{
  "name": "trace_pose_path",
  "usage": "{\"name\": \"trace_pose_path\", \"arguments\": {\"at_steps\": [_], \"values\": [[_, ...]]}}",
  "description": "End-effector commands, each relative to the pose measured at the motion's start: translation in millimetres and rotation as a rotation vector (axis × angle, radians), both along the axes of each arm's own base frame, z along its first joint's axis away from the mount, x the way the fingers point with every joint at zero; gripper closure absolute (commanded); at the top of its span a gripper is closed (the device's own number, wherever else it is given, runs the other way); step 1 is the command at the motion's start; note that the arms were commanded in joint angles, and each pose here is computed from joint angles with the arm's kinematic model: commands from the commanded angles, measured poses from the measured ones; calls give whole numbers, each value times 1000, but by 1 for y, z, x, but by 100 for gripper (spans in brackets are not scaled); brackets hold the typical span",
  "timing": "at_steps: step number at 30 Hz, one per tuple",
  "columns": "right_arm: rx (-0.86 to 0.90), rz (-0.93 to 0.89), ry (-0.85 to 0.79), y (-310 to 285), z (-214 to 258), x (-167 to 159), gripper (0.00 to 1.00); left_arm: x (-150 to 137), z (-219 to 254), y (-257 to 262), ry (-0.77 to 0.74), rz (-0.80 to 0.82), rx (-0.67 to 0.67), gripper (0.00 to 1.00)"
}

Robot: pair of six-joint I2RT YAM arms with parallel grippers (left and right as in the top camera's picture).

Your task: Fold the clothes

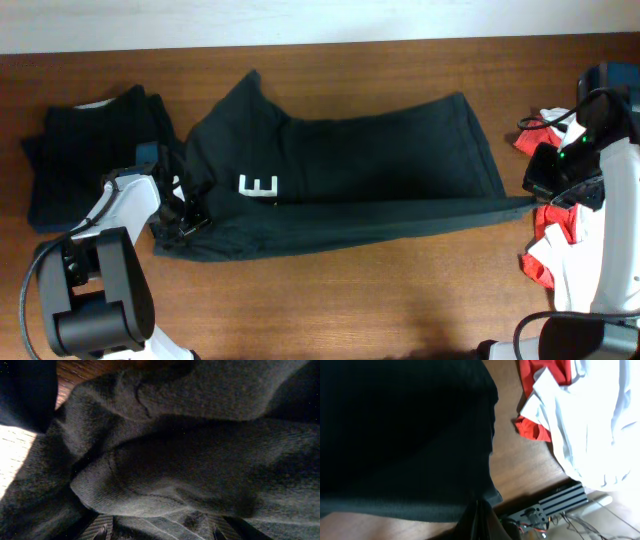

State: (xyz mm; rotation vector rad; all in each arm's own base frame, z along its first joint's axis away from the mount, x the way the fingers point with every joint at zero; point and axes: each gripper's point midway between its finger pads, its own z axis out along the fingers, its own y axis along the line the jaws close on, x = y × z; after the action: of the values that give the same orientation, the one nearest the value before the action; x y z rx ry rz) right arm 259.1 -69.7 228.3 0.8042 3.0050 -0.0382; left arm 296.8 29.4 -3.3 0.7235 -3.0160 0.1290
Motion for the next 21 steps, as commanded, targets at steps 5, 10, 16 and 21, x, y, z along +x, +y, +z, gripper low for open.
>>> {"name": "trace_pose_path", "arguments": {"at_steps": [5, 10, 16, 21], "values": [[-58, 14, 101, -17, -42, 14, 96, -21, -29, 18, 94, -1, 67, 39], [-55, 14, 112, -27, -87, 55, 96, -21, -29, 18, 95, -1, 66, 39], [-74, 25, 30, -33, -128, 105, 96, -21, -29, 18, 95, -1, 66, 39], [-70, 57, -28, -23, -147, 133, 96, -21, -29, 18, 95, -1, 66, 39]]}}
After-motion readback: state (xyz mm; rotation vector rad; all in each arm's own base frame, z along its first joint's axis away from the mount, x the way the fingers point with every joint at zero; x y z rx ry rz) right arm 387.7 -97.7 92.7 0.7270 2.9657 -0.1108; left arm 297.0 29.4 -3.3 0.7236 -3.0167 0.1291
